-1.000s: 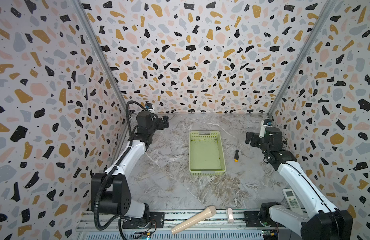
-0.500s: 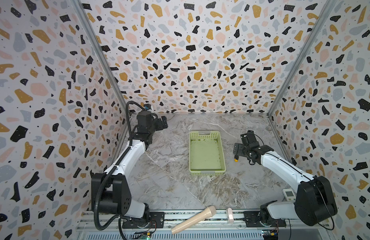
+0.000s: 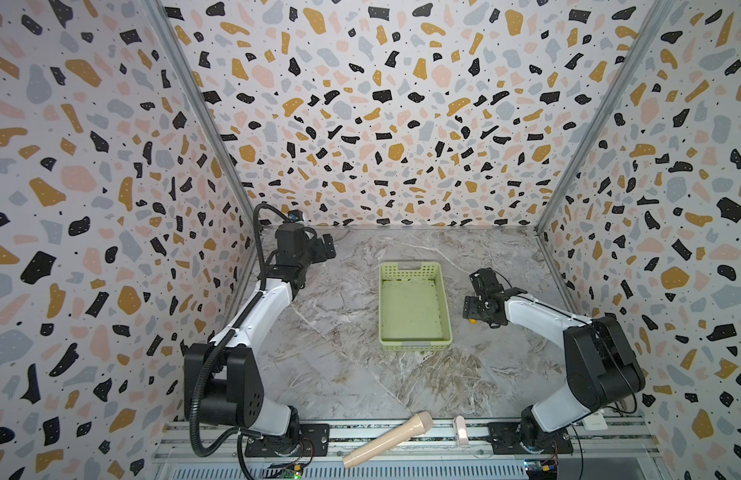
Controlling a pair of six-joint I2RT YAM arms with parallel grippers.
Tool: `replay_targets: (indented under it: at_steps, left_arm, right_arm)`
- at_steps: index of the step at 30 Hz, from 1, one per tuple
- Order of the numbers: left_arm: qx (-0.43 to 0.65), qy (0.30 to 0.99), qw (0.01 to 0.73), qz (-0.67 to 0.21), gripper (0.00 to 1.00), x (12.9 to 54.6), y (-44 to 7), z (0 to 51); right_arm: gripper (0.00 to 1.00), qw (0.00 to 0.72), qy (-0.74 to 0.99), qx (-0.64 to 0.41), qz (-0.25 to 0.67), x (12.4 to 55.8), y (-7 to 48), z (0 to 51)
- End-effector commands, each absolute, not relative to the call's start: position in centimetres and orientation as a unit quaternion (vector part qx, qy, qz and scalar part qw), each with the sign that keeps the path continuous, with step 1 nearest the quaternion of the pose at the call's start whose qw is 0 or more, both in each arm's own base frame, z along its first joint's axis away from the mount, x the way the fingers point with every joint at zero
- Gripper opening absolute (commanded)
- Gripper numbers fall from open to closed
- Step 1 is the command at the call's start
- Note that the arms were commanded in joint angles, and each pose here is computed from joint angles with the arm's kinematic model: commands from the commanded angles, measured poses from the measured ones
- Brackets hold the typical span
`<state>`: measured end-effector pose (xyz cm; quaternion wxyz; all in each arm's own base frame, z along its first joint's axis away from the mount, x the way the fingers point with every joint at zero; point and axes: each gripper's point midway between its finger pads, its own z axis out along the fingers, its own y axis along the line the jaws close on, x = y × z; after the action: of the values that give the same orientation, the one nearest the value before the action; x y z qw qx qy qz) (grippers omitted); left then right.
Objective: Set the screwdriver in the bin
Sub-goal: 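Lower the right gripper and close it on the screwdriver's black handle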
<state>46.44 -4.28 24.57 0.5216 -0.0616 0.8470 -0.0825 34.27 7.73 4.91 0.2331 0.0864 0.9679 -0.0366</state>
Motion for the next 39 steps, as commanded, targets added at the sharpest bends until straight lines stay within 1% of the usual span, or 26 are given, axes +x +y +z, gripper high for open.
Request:
replay_targets:
  at_steps: [1, 7, 14, 16, 18, 20, 27, 30, 39]
  left_arm:
    - [-0.068, 0.833, 0.544, -0.078, 1.0, 47.0, -3.9, 26.8]
    - [-0.073, 0.834, 0.543, -0.065, 1.0, 47.1, -3.5, 26.7]
    - [-0.075, 0.84, 0.535, -0.056, 1.0, 47.3, -3.2, 26.0]
    - [-0.075, 0.841, 0.533, -0.057, 1.0, 47.3, -3.2, 25.8]
    - [-0.077, 0.841, 0.532, -0.055, 0.99, 47.4, -3.2, 25.7]
    - [-0.077, 0.842, 0.531, -0.055, 0.99, 47.4, -3.2, 25.7]
    - [-0.08, 0.841, 0.534, -0.045, 0.99, 47.3, -2.8, 25.9]
    - [-0.08, 0.843, 0.531, -0.043, 0.99, 47.4, -2.8, 25.6]
    - [-0.082, 0.845, 0.528, -0.036, 1.0, 47.4, -2.5, 25.4]
  right_arm:
    - [0.84, 0.252, 0.964, 0.079, -0.021, 35.8, 8.7, 6.3]
    - [0.82, 0.24, 0.968, 0.073, -0.019, 36.0, 9.0, 5.3]
    - [0.71, 0.235, 0.969, 0.073, -0.023, 35.9, 8.9, 4.8]
    - [0.66, 0.236, 0.969, 0.072, -0.02, 36.0, 9.0, 4.8]
    - [0.65, 0.237, 0.969, 0.07, -0.019, 36.2, 9.1, 4.8]
    - [0.6, 0.233, 0.97, 0.07, -0.021, 36.3, 9.1, 4.6]
    - [0.57, 0.226, 0.971, 0.072, -0.016, 36.4, 9.4, 4.4]
    - [0.51, 0.227, 0.971, 0.072, -0.015, 36.5, 9.5, 4.5]
    - [0.48, 0.216, 0.974, 0.072, -0.014, 36.3, 9.6, 3.8]
